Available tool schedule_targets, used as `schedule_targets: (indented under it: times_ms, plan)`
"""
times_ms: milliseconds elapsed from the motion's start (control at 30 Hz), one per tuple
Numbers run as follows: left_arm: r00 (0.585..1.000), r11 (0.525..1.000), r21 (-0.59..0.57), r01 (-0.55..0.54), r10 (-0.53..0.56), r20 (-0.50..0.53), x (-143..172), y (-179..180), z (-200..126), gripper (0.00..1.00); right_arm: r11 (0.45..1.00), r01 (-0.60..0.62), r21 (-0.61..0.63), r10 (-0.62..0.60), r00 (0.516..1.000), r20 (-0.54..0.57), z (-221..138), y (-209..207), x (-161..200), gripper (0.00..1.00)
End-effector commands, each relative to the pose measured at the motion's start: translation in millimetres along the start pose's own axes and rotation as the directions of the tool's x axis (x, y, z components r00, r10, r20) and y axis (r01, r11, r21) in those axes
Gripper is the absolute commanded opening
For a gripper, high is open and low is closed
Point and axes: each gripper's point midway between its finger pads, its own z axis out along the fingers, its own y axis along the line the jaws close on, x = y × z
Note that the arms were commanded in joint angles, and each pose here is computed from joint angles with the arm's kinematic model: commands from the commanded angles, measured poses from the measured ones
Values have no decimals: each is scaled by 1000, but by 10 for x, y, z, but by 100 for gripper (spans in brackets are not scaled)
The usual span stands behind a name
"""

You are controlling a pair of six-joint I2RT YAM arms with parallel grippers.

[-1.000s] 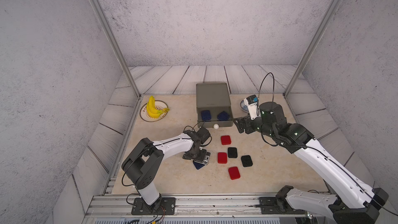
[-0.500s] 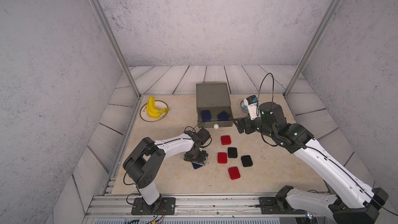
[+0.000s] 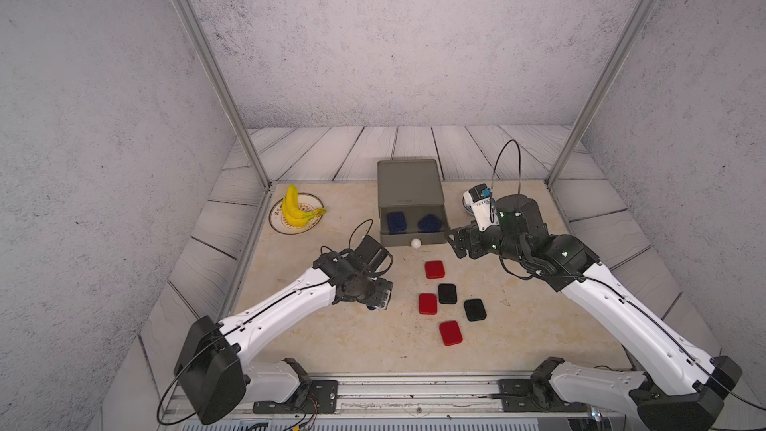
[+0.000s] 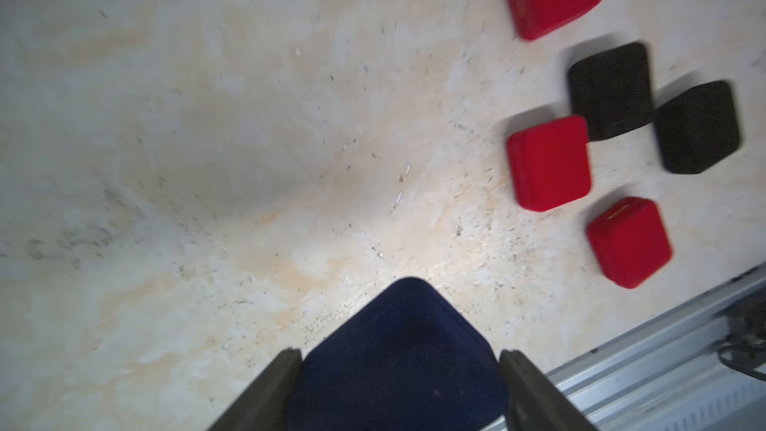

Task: Place the brooch boxes into the drawer by color
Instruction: Pick up the brooch box from the center of the board.

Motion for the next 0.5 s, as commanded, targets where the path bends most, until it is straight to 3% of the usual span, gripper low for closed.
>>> schedule_targets:
  times_ms: [0,100,233,367,467]
  plan:
    - [985,999,12,-50,48,163,-285,-59,-447,72,999,0,-32,1,999,53,-186,44,-171,89]
    - [944,997,71,-25,0,330,-611,-136,-876,73,997,23,-68,-19,998,58,-251,100,-197,89]
    - [912,974,201,105,-175,372,-1050,-236,-1260,75,988,67,-142,-58,996,70,-220,212,-69,85]
    - [849,888,427,168,-351,396,-1602,-426,-1558,75,971,61,-229,-26,988,153,-257,366,-86,84]
    - [823,836,520,176,-415,389,-1845,-507,-1697,75,962,77,-264,-20,977,212,-263,485,-162,83]
